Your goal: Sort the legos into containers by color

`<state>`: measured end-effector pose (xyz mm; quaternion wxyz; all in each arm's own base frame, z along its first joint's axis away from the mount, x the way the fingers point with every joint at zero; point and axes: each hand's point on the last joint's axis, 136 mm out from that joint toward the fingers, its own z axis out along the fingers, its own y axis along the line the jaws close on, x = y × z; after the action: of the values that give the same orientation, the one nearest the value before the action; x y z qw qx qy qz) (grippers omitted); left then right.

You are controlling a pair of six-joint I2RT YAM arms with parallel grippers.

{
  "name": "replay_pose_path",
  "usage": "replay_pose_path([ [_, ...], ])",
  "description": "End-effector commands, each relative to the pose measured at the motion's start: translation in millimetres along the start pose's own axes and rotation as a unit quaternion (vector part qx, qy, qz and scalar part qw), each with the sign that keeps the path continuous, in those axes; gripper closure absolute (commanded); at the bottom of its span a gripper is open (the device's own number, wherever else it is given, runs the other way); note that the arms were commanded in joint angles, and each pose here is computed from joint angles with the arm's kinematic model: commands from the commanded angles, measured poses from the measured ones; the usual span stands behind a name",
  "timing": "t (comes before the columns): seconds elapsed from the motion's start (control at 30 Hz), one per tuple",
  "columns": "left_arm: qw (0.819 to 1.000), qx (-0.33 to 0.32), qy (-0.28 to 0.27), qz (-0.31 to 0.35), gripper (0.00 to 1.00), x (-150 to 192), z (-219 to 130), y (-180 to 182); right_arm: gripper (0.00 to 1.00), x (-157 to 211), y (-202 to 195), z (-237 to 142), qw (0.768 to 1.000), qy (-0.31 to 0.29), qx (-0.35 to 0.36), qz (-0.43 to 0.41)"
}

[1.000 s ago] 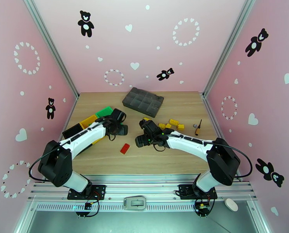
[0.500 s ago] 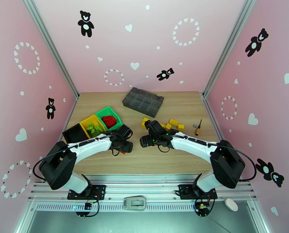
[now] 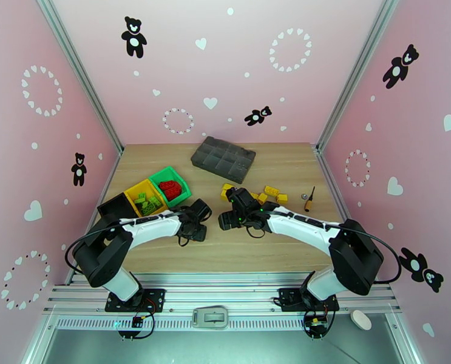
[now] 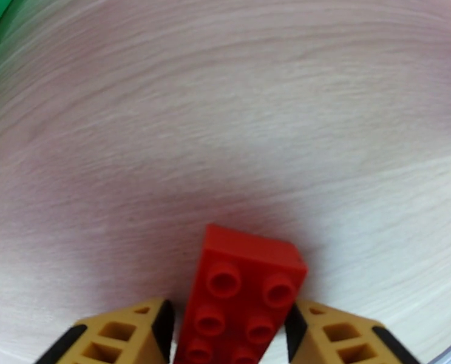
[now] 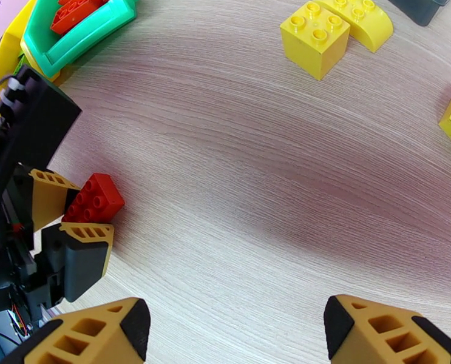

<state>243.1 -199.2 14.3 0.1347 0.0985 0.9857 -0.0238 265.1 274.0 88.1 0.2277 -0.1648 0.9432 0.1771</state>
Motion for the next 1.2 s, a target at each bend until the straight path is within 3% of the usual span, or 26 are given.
replay_pose_path([
  [0.0, 1.000, -0.019, -0.005, -0.003, 0.53, -2, -1, 1, 0.20, 0, -1, -8, 1.000, -0.005, 0.000, 0.003],
  [0.17, 0.999, -0.027, -0.022, -0.013, 0.63, -10, -12, 5, 0.20, -1, 0, -8, 1.000, -0.005, -0.001, 0.001],
  [0.6, 0.996, -0.020, -0.074, -0.049, 0.65, -50, -42, 15, 0.20, -10, 23, -3, 0.998, -0.014, -0.062, 0.011],
  [1.17, 0.962, -0.067, -0.172, -0.200, 0.65, -168, -101, 131, 0.20, -55, 64, -14, 0.989, -0.050, -0.138, 0.012],
])
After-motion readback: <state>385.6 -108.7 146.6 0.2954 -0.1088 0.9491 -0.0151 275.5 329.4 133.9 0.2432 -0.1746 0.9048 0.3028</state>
